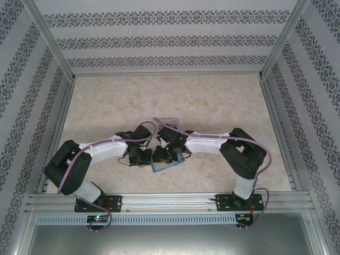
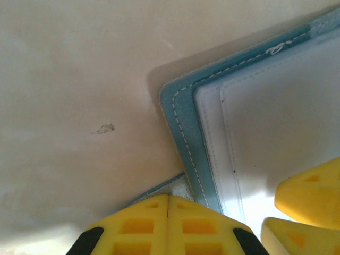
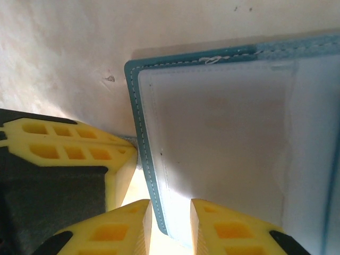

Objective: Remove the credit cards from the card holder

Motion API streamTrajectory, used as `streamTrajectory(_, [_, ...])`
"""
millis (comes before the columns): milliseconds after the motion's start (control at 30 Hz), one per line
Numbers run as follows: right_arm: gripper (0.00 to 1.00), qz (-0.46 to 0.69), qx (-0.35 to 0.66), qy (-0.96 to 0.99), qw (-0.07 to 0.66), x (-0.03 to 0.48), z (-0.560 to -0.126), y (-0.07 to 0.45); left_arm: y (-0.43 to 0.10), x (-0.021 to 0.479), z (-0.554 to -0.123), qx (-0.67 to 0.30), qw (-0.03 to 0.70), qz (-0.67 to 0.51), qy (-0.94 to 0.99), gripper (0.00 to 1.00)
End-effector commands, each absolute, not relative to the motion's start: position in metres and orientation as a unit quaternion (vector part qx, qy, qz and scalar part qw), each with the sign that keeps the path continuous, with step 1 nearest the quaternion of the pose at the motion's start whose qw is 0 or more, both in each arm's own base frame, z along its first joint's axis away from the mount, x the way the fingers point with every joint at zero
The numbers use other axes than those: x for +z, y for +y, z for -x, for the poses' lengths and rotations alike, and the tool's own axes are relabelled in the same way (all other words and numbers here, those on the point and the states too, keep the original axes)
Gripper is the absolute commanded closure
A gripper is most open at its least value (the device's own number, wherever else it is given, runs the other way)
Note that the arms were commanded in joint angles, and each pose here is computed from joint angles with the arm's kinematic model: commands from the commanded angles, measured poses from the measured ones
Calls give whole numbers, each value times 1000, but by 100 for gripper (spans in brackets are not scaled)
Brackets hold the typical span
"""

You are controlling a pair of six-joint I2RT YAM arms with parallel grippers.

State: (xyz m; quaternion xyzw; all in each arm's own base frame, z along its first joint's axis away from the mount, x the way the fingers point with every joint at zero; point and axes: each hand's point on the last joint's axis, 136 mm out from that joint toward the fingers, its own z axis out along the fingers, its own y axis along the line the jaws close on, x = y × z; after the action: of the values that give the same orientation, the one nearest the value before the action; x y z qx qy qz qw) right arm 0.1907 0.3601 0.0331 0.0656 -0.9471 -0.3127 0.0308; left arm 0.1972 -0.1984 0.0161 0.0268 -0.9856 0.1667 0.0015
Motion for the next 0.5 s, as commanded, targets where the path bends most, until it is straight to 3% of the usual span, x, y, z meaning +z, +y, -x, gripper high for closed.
streamTrajectory(0, [74,-63,-305,-950,37,28,-190,364,-191,7,-191,154,9,-35,-987,100])
streamTrajectory(467, [62,-85,-152,-985,5,19,-197,320,-190,10,-193,155,6,-36,-987,100])
